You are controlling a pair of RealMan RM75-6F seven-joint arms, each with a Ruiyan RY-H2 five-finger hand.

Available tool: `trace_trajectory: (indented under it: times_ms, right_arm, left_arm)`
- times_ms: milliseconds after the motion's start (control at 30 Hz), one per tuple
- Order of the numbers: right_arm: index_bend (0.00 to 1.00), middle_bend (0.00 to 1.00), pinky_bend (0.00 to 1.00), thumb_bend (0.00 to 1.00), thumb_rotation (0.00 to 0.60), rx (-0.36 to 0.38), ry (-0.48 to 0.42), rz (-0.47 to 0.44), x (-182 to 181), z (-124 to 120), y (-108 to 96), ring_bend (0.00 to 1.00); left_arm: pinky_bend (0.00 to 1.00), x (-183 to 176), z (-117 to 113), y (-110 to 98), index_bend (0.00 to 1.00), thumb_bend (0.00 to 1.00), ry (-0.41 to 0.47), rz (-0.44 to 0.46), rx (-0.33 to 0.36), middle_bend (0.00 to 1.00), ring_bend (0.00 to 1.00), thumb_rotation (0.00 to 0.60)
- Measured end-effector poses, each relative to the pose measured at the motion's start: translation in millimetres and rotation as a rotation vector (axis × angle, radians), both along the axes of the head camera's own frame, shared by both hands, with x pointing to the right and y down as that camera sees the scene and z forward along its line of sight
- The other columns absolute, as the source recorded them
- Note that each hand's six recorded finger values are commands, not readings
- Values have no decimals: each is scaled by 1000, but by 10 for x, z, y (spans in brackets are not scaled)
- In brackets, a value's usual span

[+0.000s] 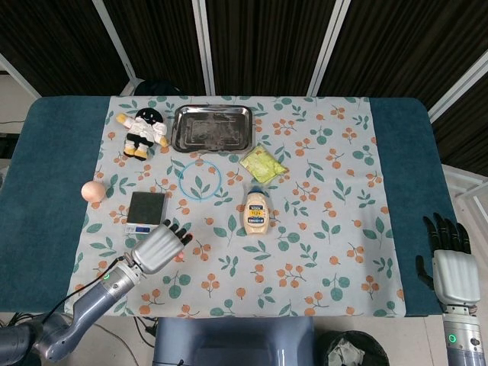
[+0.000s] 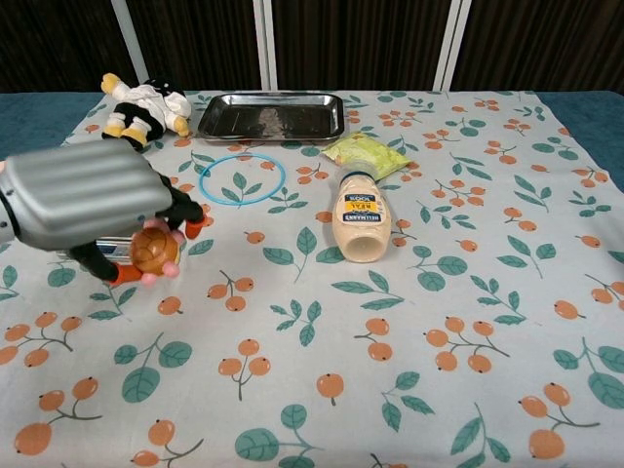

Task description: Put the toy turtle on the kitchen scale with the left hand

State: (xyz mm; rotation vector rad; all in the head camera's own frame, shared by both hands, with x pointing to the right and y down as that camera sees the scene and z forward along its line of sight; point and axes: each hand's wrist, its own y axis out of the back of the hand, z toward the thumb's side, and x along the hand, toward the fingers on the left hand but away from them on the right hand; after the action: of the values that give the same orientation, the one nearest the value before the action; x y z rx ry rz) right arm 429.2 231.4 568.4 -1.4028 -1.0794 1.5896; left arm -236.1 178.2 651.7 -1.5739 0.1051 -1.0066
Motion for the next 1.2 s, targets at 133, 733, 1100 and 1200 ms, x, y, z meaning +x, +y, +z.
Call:
trace_trajectory:
  times_ms: [133,733,1100,1200]
  right_arm:
    - [0,0,0,541,600,-1,-2,1,-6,3,4,14]
    - [0,0,0,540,600,-10,3,4,-3,36,3,14]
    - [0,0,0,532,600,-5,3,10,16,26,-5,14]
    - [0,0,0,527,600,-6,-1,9,14,22,-3,14]
  left_arm:
    - [526,-156,-112,-246,372,350,-15,-81,33,568,463,600]
    - [519,-900,212,-878,364,344,-191,-280,41,538,455,600]
    - [510,-847,456,-891,310,253,-173,-290,9,435,386,600]
    - [508,-855,492,-886,308,238,-186,-290,8,425,382,600]
